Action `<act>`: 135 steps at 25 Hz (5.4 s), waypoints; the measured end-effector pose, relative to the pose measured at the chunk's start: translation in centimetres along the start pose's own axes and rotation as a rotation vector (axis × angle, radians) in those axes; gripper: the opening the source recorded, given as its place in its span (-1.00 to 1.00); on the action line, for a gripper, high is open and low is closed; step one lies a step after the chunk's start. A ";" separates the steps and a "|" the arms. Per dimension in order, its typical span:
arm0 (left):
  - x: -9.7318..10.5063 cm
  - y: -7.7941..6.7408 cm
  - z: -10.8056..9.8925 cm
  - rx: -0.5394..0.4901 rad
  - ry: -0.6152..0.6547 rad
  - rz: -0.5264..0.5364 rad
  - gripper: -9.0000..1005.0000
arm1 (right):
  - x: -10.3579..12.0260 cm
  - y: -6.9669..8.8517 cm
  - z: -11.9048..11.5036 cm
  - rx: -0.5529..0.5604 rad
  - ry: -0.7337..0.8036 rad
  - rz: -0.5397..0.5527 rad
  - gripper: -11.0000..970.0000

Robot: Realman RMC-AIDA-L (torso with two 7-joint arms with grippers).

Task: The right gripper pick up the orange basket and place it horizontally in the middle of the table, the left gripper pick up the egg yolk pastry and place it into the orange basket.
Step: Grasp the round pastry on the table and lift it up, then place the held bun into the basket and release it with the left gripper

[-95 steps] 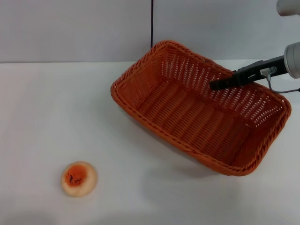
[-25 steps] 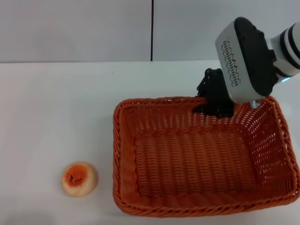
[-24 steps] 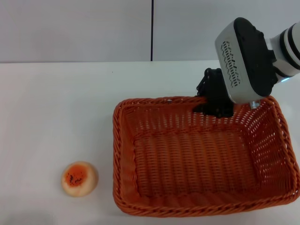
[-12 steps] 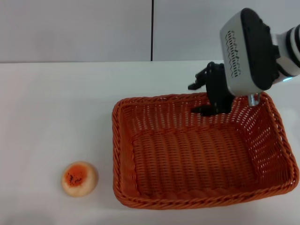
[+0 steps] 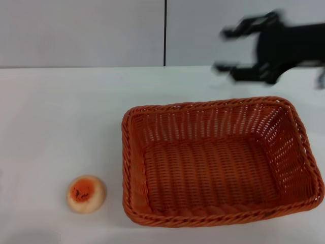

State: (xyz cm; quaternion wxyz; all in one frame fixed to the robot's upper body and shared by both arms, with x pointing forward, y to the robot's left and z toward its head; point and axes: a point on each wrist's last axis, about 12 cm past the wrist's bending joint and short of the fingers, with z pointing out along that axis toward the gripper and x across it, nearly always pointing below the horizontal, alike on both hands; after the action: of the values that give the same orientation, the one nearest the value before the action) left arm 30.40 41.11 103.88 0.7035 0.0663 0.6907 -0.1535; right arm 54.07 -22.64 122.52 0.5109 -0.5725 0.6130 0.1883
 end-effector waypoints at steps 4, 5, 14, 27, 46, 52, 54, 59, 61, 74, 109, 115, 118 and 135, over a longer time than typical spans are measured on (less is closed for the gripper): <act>-1.3 1.0 1.7 0.164 0.148 -0.033 0.55 | 1.0 1.6 -5.9 0.135 -0.292 0.139 0.27; -1.4 1.1 2.4 0.205 0.182 -0.036 0.55 | 1.6 2.1 -7.2 0.169 -0.344 0.164 0.27; 0.2 -0.2 9.0 0.467 0.345 -0.044 0.55 | 8.3 6.5 -14.7 0.423 -0.681 0.388 0.27; 3.3 -2.0 10.6 0.512 0.427 -0.035 0.55 | 11.0 6.8 -16.6 0.549 -0.733 0.468 0.27; 4.6 -2.8 10.0 0.548 0.511 -0.059 0.38 | 12.5 6.5 -16.8 0.619 -0.705 0.486 0.27; 4.4 -2.8 9.8 0.541 0.493 -0.061 -0.07 | 12.9 6.7 -16.9 0.637 -0.707 0.504 0.27; 4.1 -2.7 9.7 0.535 0.453 -0.060 -0.21 | 13.0 6.8 -16.9 0.638 -0.707 0.506 0.27; 2.7 -2.2 9.1 0.501 0.332 -0.067 -0.60 | 13.1 6.9 -16.9 0.641 -0.705 0.508 0.27; 2.4 -2.1 9.1 0.514 0.322 -0.065 -0.71 | 13.1 7.0 -17.0 0.642 -0.704 0.508 0.27; 3.5 -2.8 9.7 0.541 0.400 -0.076 -0.77 | 13.3 7.1 -16.8 0.638 -0.703 0.520 0.27; 5.4 -4.0 10.0 0.578 0.474 -0.053 0.00 | 13.9 7.4 -16.8 0.654 -0.701 0.542 0.27; 5.3 -4.0 9.9 0.573 0.467 -0.055 -0.24 | 13.9 7.4 -16.8 0.653 -0.701 0.541 0.27; 5.2 -4.0 9.9 0.569 0.465 -0.055 -0.35 | 13.9 7.4 -16.8 0.654 -0.701 0.541 0.27; 1.0 -6.5 12.7 0.684 -0.006 -0.172 -0.68 | 14.0 7.2 -16.3 0.649 -0.712 0.541 0.27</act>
State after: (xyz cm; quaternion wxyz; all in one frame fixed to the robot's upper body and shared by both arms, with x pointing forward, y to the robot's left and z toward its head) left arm 40.52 31.01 104.12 0.6272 0.2392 0.6002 -0.4349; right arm 43.39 -41.11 114.84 0.7703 -0.1086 0.5543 0.2961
